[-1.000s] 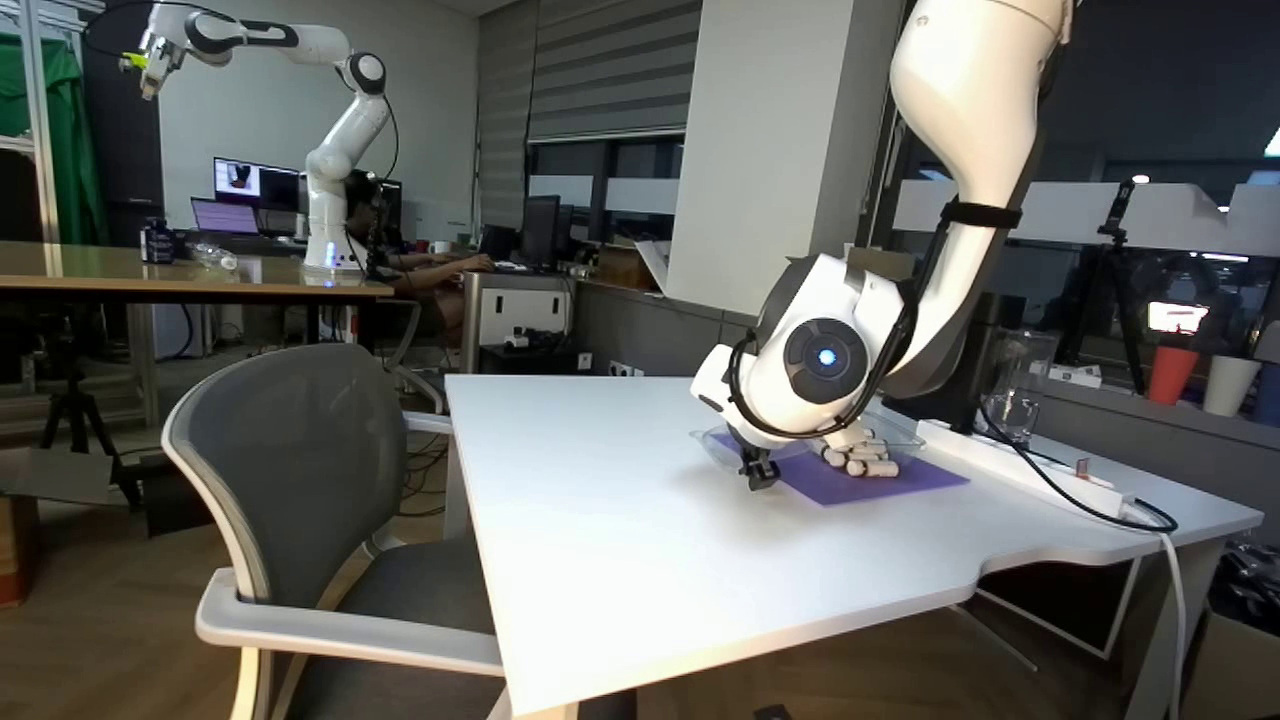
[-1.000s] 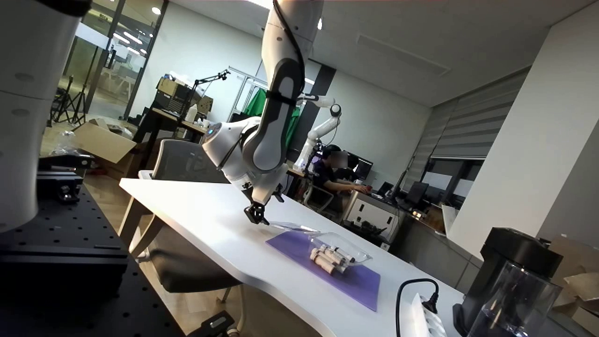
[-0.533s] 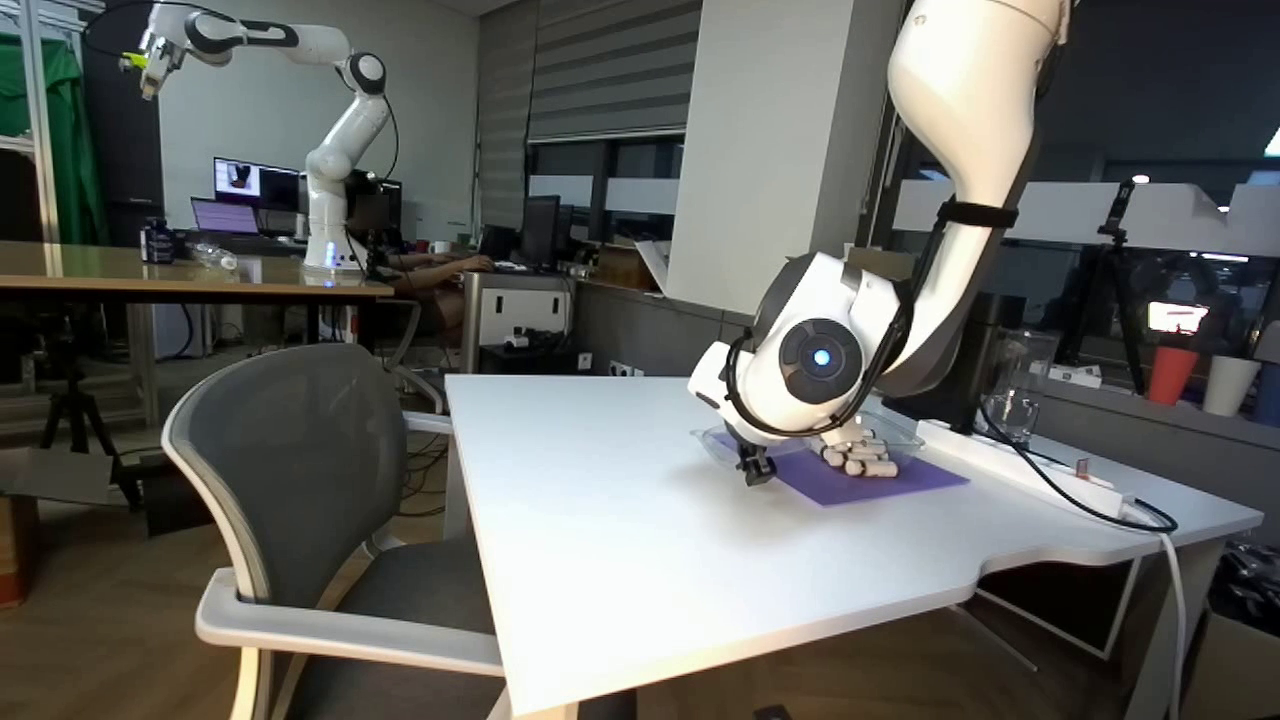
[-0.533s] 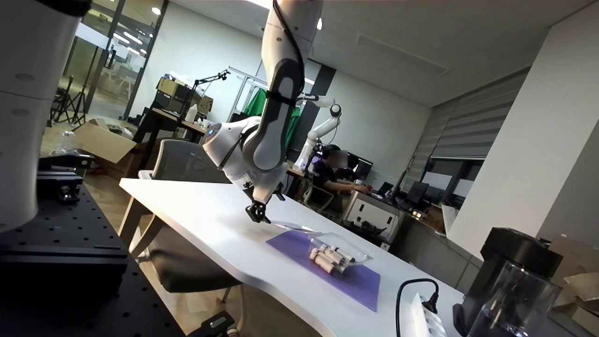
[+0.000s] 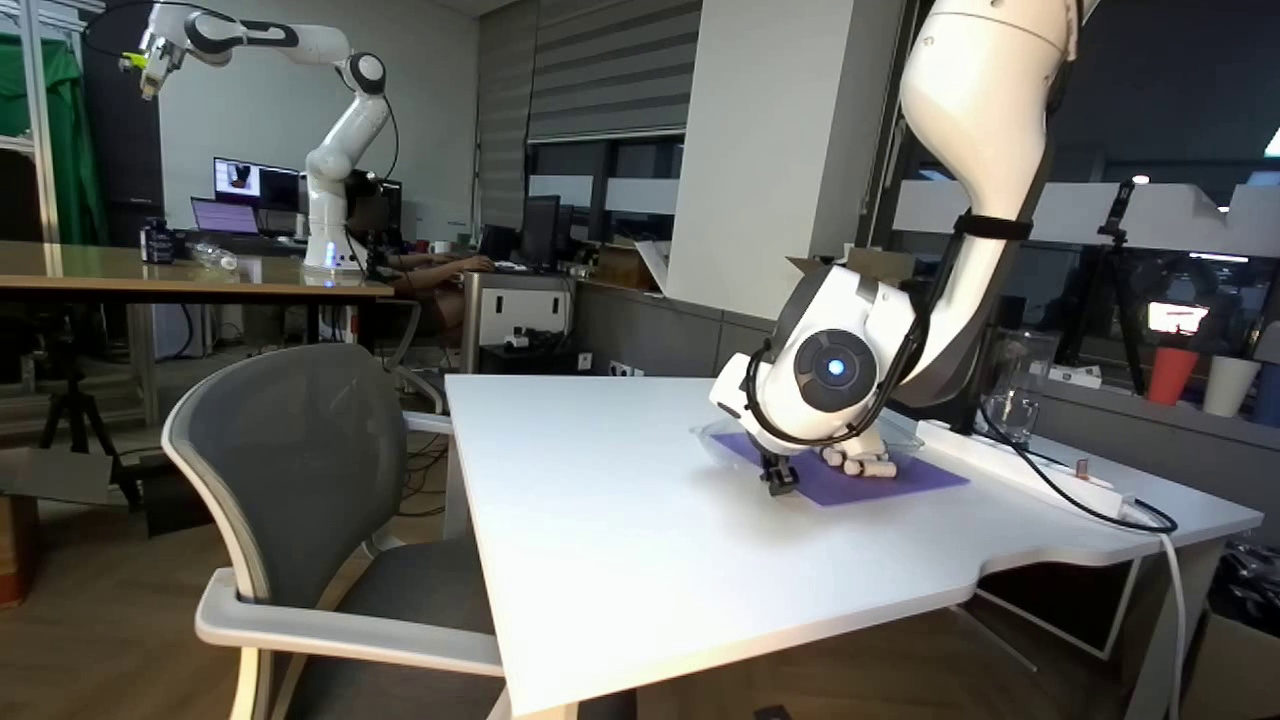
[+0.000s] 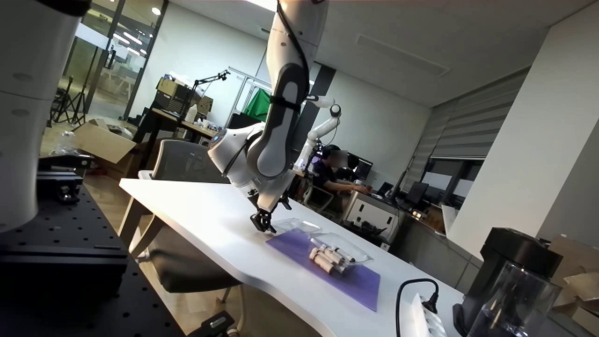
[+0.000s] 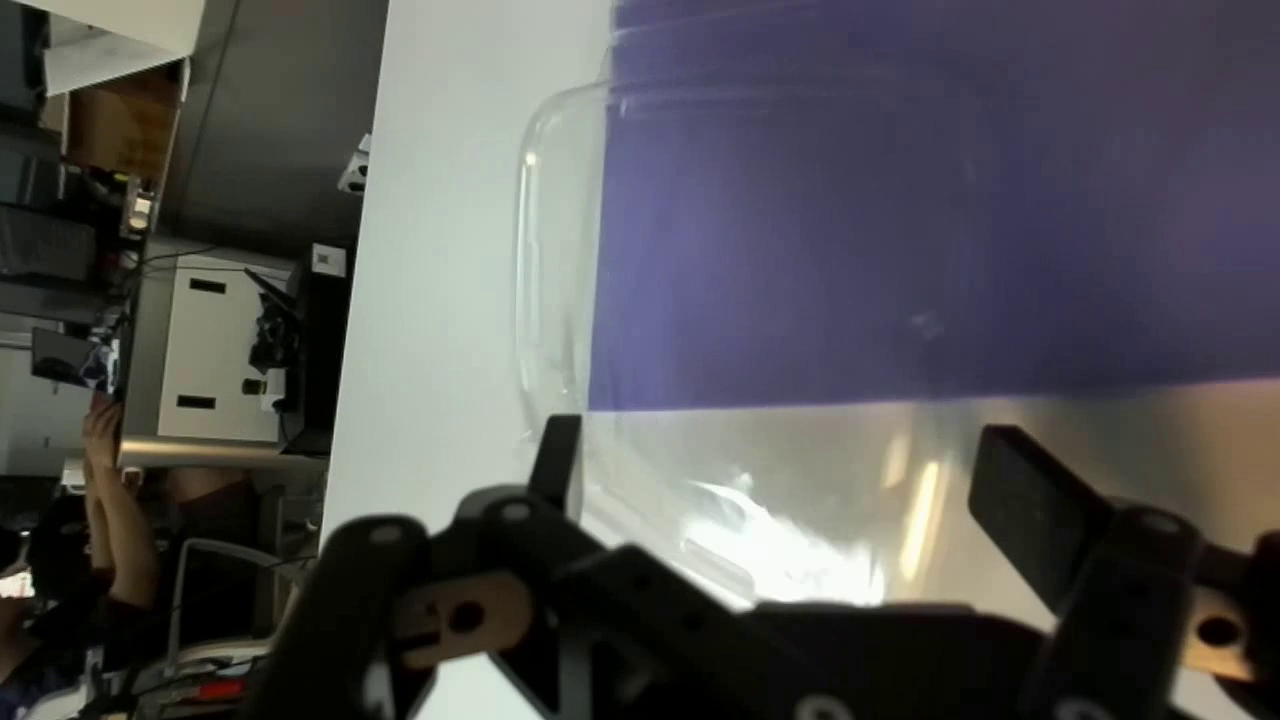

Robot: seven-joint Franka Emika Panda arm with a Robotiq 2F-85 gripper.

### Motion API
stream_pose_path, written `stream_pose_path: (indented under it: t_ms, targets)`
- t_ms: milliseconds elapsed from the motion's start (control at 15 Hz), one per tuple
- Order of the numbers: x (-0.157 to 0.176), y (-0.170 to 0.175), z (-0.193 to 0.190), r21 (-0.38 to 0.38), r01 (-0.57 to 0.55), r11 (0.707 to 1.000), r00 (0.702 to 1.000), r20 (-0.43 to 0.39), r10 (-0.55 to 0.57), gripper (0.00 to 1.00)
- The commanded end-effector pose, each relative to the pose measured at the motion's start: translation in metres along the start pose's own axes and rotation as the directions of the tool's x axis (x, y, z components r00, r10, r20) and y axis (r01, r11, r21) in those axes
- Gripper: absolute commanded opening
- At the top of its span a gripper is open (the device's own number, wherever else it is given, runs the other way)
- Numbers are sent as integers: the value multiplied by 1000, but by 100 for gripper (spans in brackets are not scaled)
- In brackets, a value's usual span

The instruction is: Close the clear container

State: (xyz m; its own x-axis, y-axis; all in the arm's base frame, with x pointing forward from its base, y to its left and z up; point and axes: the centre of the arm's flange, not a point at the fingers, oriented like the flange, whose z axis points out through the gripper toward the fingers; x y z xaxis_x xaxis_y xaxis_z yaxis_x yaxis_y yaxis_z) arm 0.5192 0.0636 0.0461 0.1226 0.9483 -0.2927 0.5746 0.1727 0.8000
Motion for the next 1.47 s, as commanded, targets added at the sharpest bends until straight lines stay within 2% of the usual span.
stream_pose_path:
  t_ms: [0,333,600,867,1133,1400]
  targets:
    - [-6,2,14,32,-33,999,999,20,32,100]
    - [-8,2,16,4,-55,998,998,5,55,100]
    - [-4,-2,16,-47,-27,999,999,-49,25,100]
    - [15,9,11,-106,-21,994,998,-64,14,100]
    - [29,20,7,-175,19,984,997,-65,-31,100]
    - [29,30,7,-214,51,976,997,-39,-61,100]
